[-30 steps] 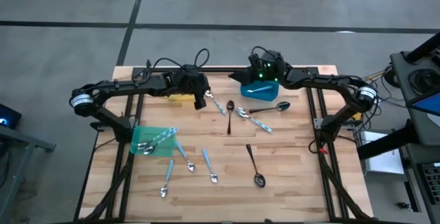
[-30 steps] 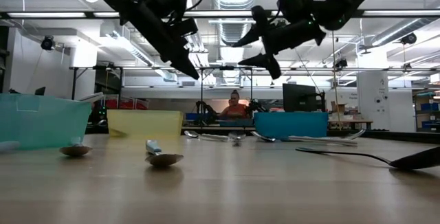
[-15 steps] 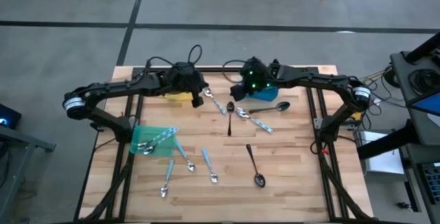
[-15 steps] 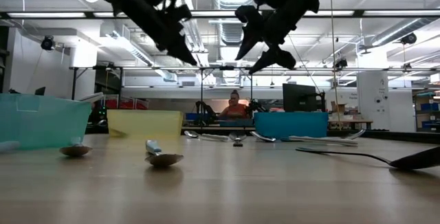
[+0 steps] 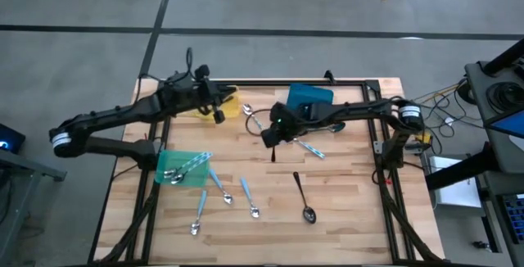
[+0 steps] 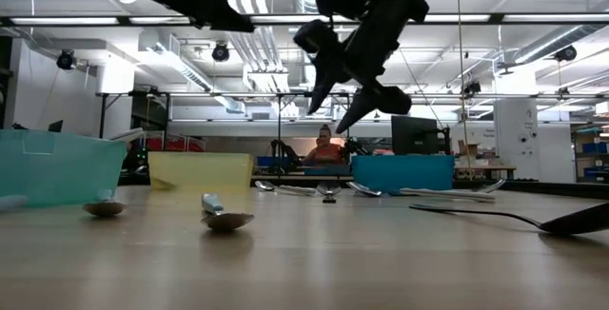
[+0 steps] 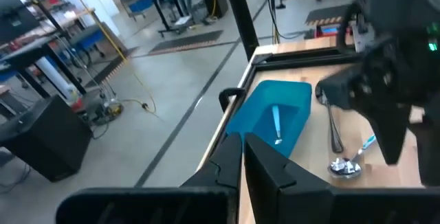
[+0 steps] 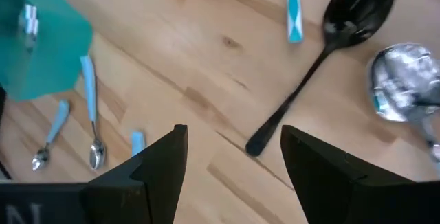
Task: Sort silverware by color (type)
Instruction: Put the black spoon into the yellow bin
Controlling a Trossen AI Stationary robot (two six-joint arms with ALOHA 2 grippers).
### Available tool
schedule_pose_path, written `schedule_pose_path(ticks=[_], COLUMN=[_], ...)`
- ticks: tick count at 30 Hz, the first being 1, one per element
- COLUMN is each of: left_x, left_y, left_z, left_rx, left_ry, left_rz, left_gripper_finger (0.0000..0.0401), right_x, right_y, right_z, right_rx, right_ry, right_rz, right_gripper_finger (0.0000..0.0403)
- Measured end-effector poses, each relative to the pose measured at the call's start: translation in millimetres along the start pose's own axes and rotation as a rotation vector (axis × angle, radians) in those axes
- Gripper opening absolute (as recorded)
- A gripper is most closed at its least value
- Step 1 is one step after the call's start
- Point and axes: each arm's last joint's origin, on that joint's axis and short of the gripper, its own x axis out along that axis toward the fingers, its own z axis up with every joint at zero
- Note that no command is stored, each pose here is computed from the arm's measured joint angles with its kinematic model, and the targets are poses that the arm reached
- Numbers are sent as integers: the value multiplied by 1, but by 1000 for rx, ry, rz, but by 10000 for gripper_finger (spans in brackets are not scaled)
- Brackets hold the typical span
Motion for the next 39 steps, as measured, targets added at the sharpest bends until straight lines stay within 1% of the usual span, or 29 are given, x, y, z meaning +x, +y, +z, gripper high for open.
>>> schedule_pose_path(ticks=[2,5,10,18,27,33,39], left_x=[-6,-12,-17,-25,-26,-26,-26], left_y=[0,-2,-3,-3,-3,-3,-3], left_z=[-2,-7,-10,-11,-12,-12,-12], left_rx=[0,6,14,1,6,17,17], left_ry=[-11,-14,-12,-5,-1,-1,-1], left_rz=[3,4,4,1,0,0,0], left_gripper_finger=[0,0,0,0,0,0,0], right_x=[8,22,45,72,96,99,99], right_y=[3,5,12,16,10,6,6], right_z=[-2,-2,5,14,14,13,15], right_rx=[11,21,-13,-39,-40,-30,-19], right_ry=[7,24,55,113,141,142,112], right_rz=[-38,-131,-263,-441,-478,-484,-484], right_gripper_finger=[223,220,203,201,201,201,201])
